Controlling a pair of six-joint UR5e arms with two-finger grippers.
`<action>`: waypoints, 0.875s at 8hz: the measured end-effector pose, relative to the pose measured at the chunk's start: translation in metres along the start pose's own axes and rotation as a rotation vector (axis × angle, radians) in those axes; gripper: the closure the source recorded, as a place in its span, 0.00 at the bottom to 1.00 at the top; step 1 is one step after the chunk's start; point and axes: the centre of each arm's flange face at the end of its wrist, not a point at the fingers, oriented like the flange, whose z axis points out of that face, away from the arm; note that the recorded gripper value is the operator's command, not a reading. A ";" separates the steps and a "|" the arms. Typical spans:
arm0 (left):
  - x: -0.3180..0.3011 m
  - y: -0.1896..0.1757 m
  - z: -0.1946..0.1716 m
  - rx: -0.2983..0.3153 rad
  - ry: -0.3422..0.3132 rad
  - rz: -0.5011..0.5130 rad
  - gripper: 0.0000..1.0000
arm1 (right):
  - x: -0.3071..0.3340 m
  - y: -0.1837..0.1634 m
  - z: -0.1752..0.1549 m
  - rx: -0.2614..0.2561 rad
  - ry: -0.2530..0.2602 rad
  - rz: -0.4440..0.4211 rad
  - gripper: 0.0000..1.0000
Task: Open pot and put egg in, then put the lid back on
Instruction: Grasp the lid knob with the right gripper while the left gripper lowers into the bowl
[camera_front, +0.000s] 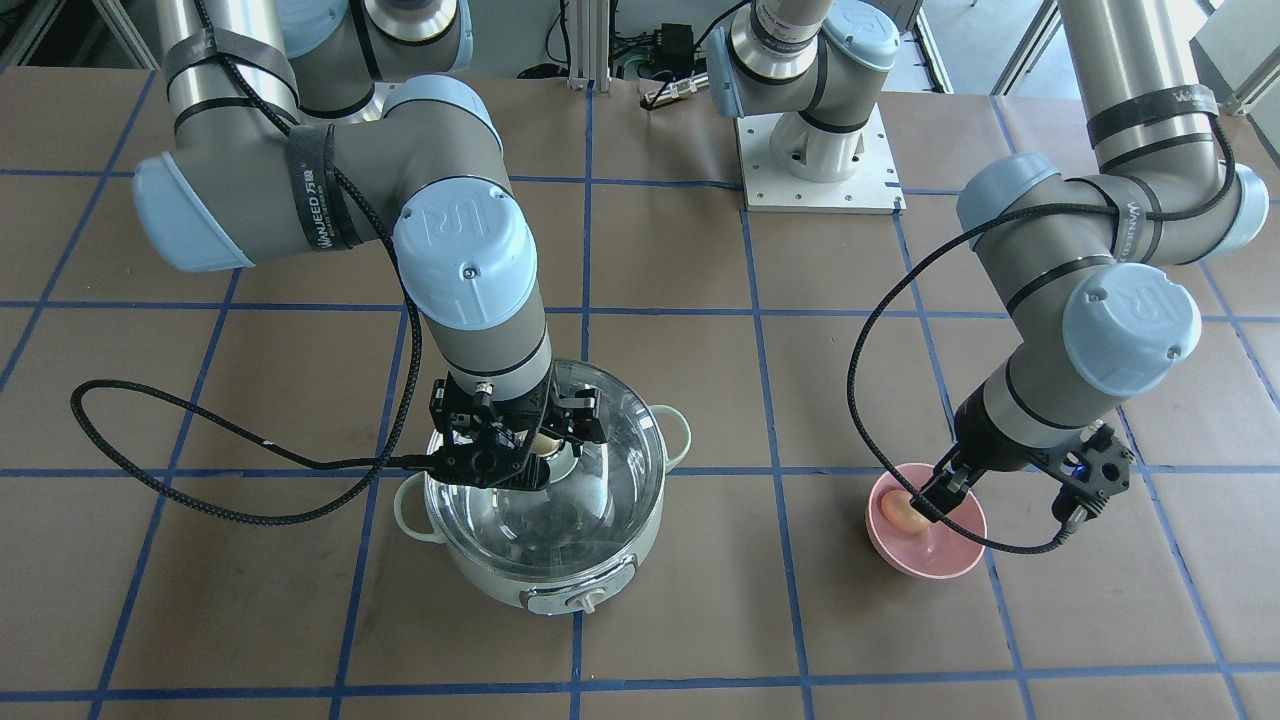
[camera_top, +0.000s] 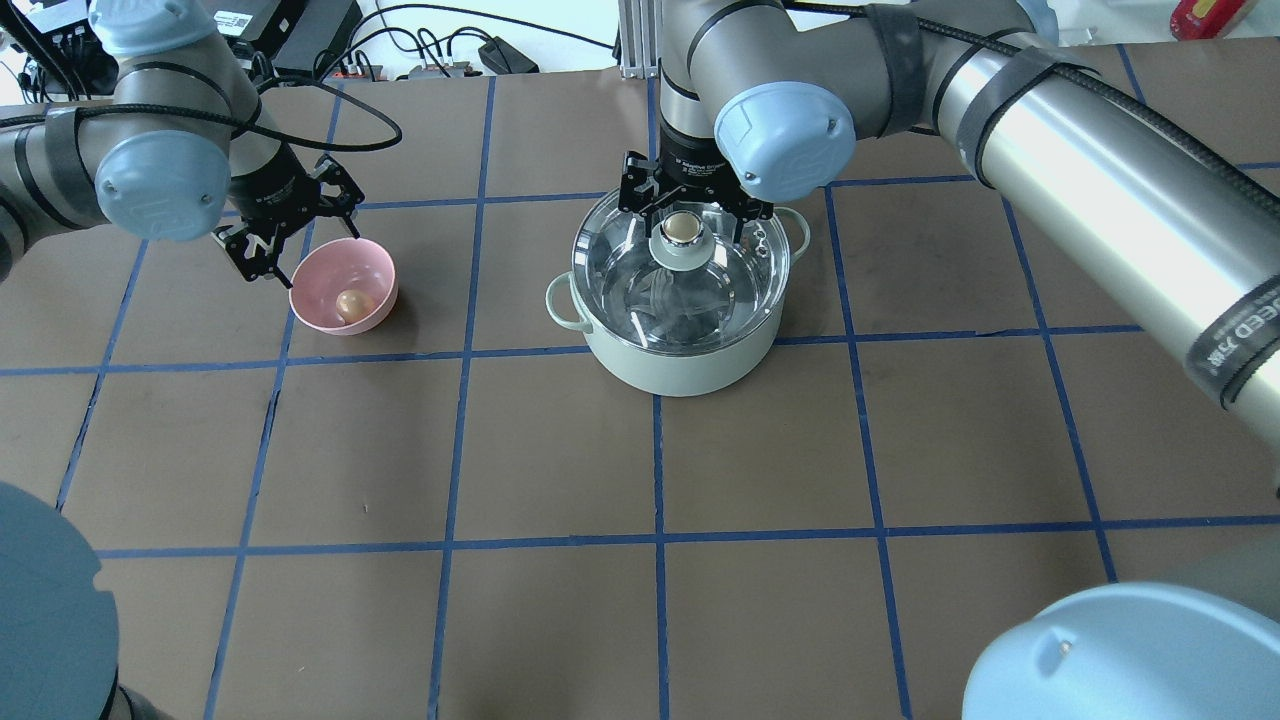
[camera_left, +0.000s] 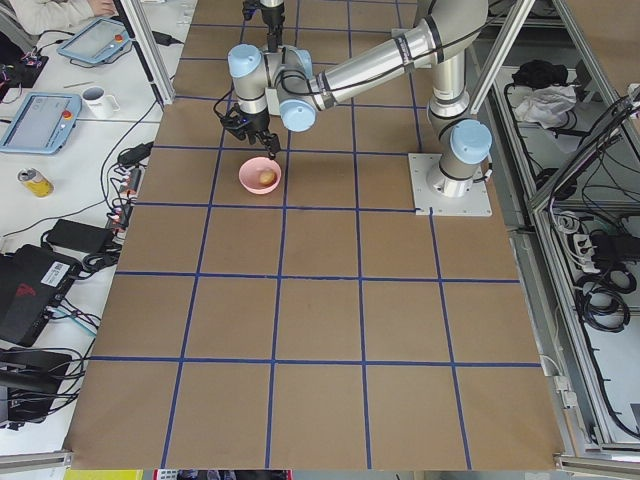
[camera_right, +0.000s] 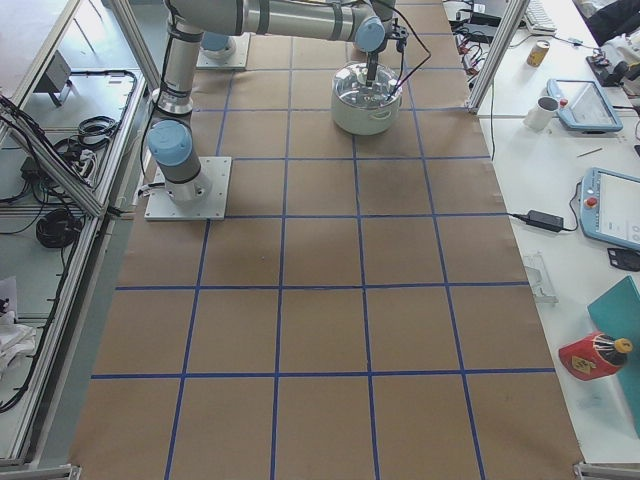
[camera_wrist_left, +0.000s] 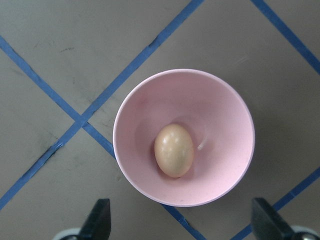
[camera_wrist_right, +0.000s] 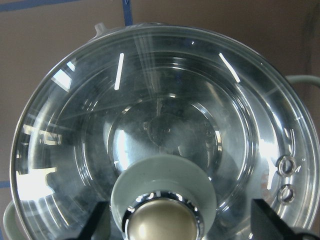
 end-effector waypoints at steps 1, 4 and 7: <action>-0.001 0.001 0.014 -0.024 0.002 -0.006 0.00 | 0.000 0.000 0.003 -0.006 0.000 0.001 0.00; 0.004 -0.009 0.049 -0.038 0.012 -0.010 0.00 | -0.002 -0.001 0.008 -0.015 -0.009 0.000 0.40; -0.008 -0.027 0.063 -0.036 0.012 -0.041 0.08 | -0.003 -0.002 0.008 -0.012 -0.013 -0.002 0.94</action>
